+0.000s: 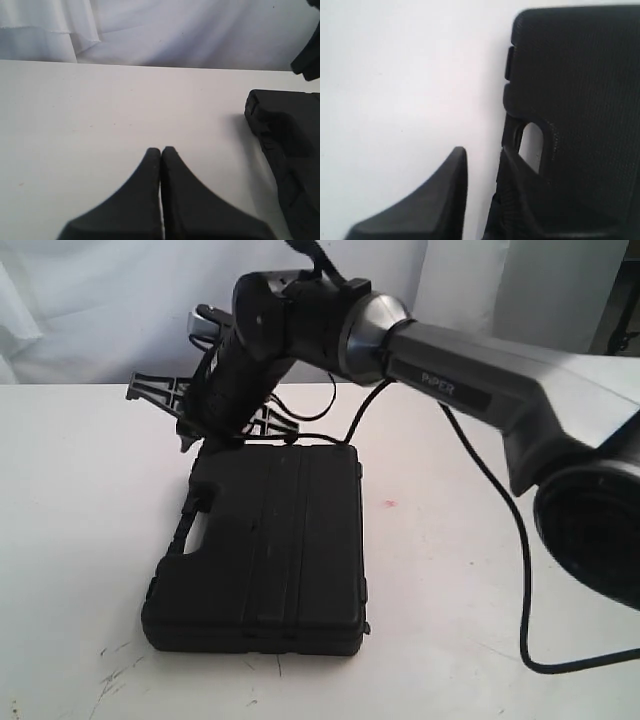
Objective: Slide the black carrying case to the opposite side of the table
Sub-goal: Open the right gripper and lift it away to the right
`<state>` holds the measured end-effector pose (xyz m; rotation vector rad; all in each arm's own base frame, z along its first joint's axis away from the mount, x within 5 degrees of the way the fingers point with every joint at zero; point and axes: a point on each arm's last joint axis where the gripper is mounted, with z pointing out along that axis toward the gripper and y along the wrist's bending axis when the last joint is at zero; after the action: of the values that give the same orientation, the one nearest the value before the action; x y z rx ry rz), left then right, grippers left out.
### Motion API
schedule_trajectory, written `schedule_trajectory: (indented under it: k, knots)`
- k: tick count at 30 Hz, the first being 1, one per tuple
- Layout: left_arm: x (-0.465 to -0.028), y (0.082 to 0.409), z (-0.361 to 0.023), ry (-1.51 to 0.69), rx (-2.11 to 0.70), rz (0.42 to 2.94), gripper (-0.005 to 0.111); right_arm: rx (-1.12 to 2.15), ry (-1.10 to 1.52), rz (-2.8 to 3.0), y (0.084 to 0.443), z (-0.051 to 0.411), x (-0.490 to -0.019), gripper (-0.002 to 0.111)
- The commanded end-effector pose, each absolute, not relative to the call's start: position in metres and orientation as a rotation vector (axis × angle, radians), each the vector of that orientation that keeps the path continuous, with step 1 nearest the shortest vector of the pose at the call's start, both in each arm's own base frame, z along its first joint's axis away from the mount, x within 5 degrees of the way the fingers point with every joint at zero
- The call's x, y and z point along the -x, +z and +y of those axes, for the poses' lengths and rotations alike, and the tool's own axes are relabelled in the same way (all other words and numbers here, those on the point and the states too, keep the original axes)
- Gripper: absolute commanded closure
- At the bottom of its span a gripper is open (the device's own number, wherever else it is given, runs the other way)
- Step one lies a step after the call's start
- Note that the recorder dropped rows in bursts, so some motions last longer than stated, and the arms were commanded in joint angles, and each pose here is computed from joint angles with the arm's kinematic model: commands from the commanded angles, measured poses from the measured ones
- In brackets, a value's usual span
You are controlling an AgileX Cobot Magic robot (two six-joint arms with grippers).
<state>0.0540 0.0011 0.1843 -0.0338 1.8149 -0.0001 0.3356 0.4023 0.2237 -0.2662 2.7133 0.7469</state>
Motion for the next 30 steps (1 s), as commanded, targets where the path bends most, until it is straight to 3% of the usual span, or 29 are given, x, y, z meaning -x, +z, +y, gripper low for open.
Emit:
schedule_trajectory:
  k: [1,5,10,17,30]
  knots:
    - [-0.054,0.185,0.001,0.005,0.034,1.800,0.107,0.472,0.678,2.650,0.249,0.389,-0.336,0.108]
    - [-0.054,0.185,0.001,0.005,0.034,1.800,0.107,0.791,0.487,2.552,0.263,0.377,-0.333,0.108]
    - [-0.054,0.185,0.001,0.005,0.034,1.800,0.107,0.888,0.435,2.560,0.261,0.366,-0.323,0.108]
    - [-0.054,0.185,0.001,0.005,0.034,1.800,0.107,0.901,0.547,2.385,0.280,0.340,-0.296,0.108]
    - [-0.054,0.185,0.001,0.005,0.034,1.800,0.107,0.765,0.610,2.032,0.312,0.240,-0.214,0.108]
